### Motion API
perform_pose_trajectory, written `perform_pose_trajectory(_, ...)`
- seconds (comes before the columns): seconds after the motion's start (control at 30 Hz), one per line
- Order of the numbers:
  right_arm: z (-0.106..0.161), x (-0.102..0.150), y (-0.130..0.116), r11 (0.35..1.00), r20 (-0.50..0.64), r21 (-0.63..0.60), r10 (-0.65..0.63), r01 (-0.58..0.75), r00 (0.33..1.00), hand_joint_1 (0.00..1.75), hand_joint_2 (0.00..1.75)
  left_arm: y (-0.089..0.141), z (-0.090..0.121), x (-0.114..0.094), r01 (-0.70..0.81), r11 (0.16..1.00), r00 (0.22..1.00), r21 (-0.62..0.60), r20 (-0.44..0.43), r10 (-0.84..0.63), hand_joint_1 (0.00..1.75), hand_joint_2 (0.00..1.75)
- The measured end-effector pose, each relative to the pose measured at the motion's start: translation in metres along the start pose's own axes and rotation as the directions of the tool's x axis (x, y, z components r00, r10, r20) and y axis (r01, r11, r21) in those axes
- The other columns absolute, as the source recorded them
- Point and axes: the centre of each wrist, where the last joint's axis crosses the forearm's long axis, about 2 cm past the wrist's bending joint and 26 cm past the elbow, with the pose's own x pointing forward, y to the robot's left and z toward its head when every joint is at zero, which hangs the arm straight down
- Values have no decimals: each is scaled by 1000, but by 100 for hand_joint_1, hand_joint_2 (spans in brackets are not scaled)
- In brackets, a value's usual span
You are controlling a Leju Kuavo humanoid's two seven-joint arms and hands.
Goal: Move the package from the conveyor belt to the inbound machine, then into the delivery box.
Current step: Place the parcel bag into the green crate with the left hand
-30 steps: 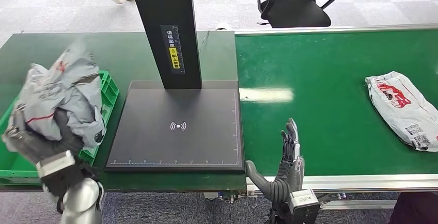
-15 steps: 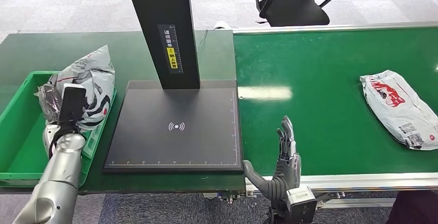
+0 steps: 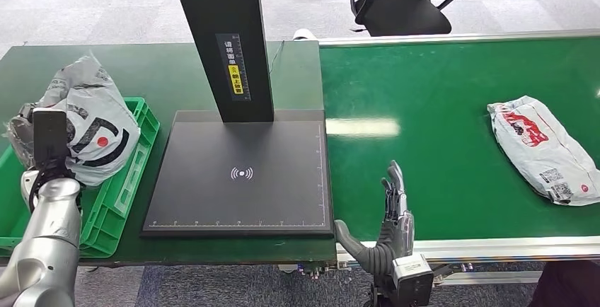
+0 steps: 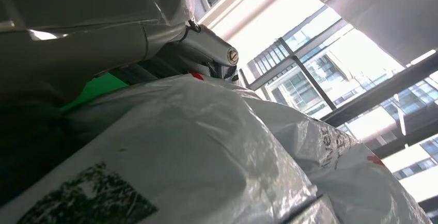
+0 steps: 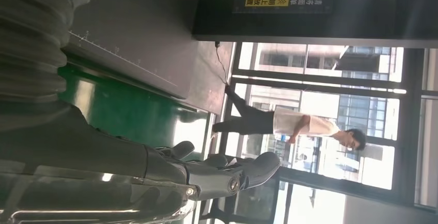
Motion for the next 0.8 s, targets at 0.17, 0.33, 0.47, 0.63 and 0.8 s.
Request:
perform_pose_trajectory(0.17, 0, 0, -1, 1000, -3, -4, 2, -2, 1000, 0, 175, 16, -3, -12, -4, 999, 999, 48, -35, 6, 139, 175)
perform_pose_trajectory(0.33, 0, -1, -2, 1000, -7, -4, 8, -8, 1000, 0, 175, 33, -8, -22, 6, 996, 997, 93, -72, 1, 21, 175)
perform_pose_trajectory(0.47, 2, -1, -3, 1000, -15, -7, 12, -13, 1000, 0, 175, 45, -10, -30, 14, 993, 997, 121, -82, -4, 0, 175)
perform_pose_trajectory(0.63, 4, -1, -2, 1000, -23, -16, 16, -16, 1000, 0, 175, 47, -3, -37, 9, 992, 998, 125, -57, -2, 0, 175)
perform_pose_trajectory(0.8, 7, -1, -2, 999, -33, -30, 22, -23, 999, 0, 175, 43, 14, -35, -50, 986, 998, 160, 40, 44, 0, 175)
